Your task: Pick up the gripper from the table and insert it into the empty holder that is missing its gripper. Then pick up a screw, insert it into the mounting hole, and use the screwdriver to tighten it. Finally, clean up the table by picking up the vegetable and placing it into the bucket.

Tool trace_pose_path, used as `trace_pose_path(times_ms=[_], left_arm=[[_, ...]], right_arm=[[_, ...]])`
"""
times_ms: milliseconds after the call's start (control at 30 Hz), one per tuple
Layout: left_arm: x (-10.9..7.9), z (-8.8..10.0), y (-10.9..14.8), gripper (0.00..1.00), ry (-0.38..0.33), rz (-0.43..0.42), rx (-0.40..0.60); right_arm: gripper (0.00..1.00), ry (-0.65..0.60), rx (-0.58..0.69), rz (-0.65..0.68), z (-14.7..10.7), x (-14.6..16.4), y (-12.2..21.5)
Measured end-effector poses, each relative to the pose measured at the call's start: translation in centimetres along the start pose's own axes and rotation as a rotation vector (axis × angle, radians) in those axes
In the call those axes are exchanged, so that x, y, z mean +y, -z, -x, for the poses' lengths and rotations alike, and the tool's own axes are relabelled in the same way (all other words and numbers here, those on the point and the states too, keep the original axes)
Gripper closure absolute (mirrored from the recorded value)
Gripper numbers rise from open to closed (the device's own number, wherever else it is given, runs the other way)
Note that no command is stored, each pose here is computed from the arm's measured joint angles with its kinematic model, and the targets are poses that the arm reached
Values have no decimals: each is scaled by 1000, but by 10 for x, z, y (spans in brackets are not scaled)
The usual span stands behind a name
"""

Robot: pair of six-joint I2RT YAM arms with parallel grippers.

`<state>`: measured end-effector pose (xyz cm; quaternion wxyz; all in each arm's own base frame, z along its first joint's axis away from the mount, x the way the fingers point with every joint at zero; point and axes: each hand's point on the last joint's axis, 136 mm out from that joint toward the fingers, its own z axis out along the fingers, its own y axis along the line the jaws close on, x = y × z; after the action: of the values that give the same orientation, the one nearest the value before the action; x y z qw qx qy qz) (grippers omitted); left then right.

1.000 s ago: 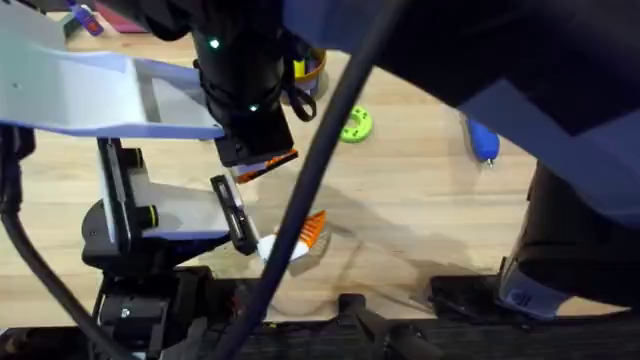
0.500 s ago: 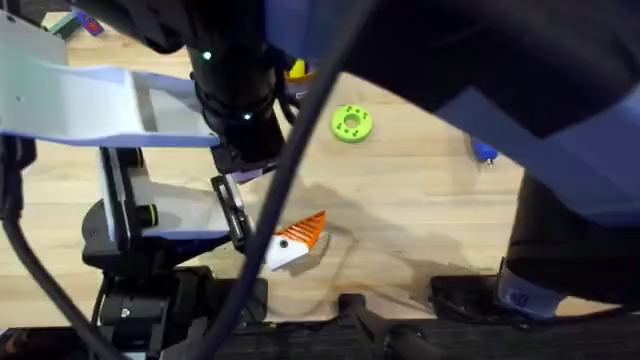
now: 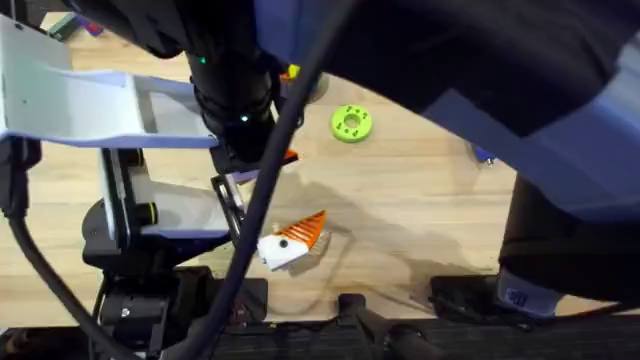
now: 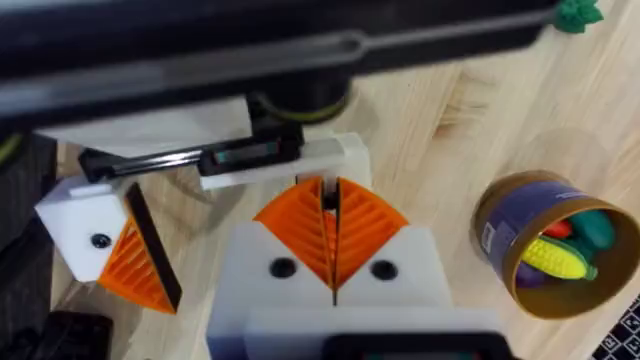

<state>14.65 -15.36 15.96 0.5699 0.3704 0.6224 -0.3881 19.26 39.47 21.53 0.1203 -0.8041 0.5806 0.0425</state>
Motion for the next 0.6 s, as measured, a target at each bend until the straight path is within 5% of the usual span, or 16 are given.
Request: trace_pose_path(times_ms=[133,167,367,600], left_arm=[[0,0,0,15,0,0,0],[0,0,0,15,0,0,0],[0,0,0,16,-10,-1,-1],[0,0,0,15,-14,-1,-1]], right_arm=[[990,-1,0,0,0,0,0],[915,-3,1,2,0,0,0],[60,-11,2,17,-1,3,-1],[9,-154,-38,-26,-5,-18,3]])
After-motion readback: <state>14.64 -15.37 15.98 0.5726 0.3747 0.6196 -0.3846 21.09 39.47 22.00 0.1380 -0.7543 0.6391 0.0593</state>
